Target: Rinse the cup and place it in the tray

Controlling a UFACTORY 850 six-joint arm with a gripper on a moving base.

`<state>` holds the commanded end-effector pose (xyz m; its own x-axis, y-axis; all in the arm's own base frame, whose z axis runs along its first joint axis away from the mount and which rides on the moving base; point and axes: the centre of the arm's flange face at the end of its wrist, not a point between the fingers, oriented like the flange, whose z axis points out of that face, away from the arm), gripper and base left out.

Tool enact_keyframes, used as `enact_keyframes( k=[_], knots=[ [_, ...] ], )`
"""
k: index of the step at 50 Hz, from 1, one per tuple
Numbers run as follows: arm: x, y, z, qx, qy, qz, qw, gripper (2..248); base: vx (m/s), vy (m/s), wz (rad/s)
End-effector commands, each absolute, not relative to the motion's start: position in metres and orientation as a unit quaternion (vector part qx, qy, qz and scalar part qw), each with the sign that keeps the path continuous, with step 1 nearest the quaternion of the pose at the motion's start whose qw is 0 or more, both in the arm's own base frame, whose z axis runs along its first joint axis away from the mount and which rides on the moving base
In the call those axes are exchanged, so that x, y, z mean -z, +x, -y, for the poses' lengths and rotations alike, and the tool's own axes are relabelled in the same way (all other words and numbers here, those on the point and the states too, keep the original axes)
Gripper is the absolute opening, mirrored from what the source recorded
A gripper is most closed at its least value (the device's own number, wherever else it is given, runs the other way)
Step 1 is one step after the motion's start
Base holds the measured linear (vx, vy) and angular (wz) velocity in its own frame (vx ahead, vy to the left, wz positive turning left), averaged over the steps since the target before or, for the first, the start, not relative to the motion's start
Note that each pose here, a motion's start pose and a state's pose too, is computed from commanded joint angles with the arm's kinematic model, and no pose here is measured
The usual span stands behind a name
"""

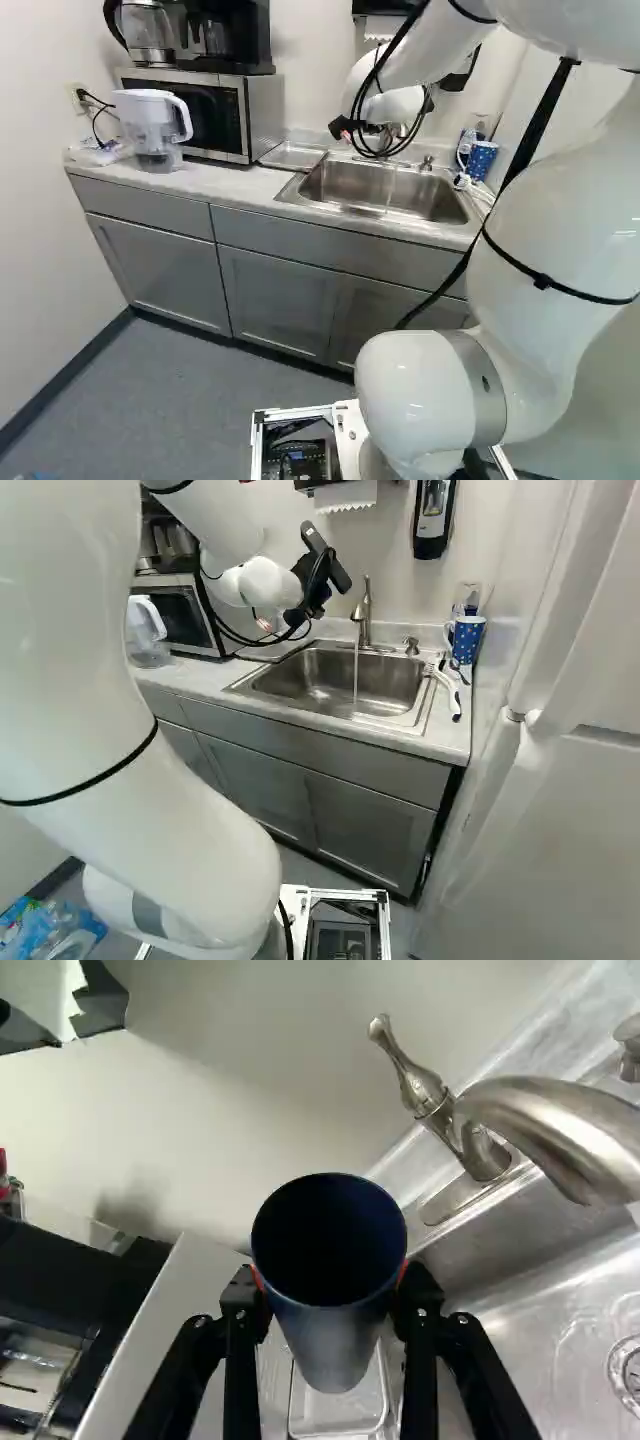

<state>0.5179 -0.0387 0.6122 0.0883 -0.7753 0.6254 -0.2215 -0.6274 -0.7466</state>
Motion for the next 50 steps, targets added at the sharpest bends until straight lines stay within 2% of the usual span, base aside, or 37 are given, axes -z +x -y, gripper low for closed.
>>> enact_keyframes(
  k=[50],
  knots=[
    [-0.6122,0.5179,0.0387,0.616,-0.766,-0.164,0.085,126,0.000,0.000,0.000]
  ],
)
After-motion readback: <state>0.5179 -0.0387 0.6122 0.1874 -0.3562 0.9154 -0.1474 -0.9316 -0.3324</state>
